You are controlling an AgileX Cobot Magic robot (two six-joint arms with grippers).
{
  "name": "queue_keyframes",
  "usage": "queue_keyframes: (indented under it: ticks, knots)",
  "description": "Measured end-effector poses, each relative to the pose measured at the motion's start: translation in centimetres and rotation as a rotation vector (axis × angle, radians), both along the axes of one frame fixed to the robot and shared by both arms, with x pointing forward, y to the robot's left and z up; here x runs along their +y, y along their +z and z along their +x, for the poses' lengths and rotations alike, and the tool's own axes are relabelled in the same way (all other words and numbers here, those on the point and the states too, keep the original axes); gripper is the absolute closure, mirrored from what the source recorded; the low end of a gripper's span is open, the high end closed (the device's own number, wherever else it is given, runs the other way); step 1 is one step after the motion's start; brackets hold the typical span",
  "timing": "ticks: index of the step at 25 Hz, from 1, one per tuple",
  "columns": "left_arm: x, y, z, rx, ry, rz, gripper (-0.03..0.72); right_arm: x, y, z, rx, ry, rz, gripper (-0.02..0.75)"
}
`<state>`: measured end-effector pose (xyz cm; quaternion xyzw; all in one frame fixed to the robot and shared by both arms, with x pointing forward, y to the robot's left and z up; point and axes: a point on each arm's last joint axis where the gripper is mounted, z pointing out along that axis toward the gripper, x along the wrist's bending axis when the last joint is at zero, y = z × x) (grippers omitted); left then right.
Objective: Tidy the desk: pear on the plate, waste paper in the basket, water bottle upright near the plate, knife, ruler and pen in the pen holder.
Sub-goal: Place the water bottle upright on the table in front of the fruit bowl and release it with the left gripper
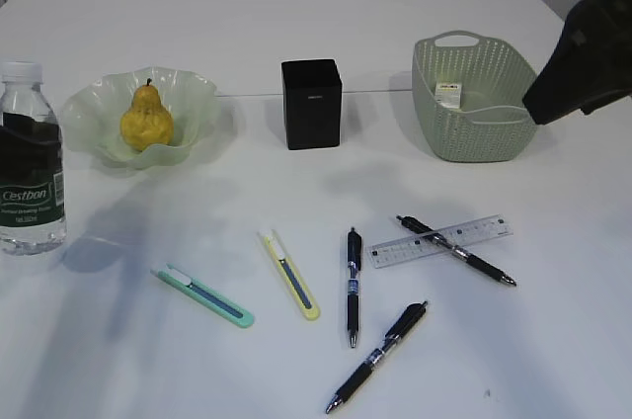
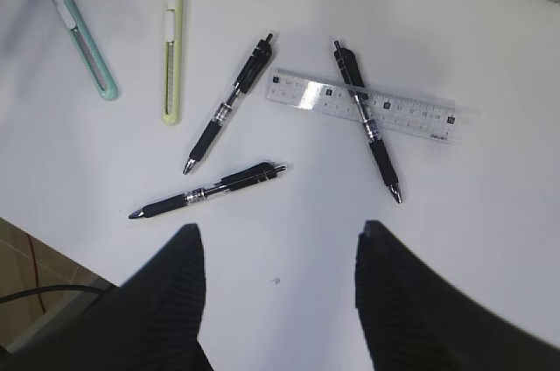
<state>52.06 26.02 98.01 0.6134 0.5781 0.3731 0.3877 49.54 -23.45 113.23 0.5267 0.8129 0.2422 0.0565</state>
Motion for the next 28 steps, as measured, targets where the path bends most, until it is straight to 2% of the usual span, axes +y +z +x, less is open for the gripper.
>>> queue_keyframes:
  ticks: [7,13,23,28]
  knots:
    - [-0.5,-1.2,0.8,-0.015,-0.041,-0.007,0.321,0.0,0.0,0.0,-0.004,-0.001,0.001,0.297]
    - [-0.8,-1.4,1.4,-0.090,-0.064,-0.029,0.321,0.0,0.0,0.1,-0.008,-0.003,0.001,0.297]
    - [-1.6,-3.8,2.4,-0.111,-0.119,-0.065,0.321,0.0,0.0,0.1,-0.009,-0.002,0.001,0.297]
    - [-1.7,-5.3,2.7,-0.078,-0.122,-0.066,0.322,0.0,0.0,0.1,-0.009,-0.001,0.004,0.297]
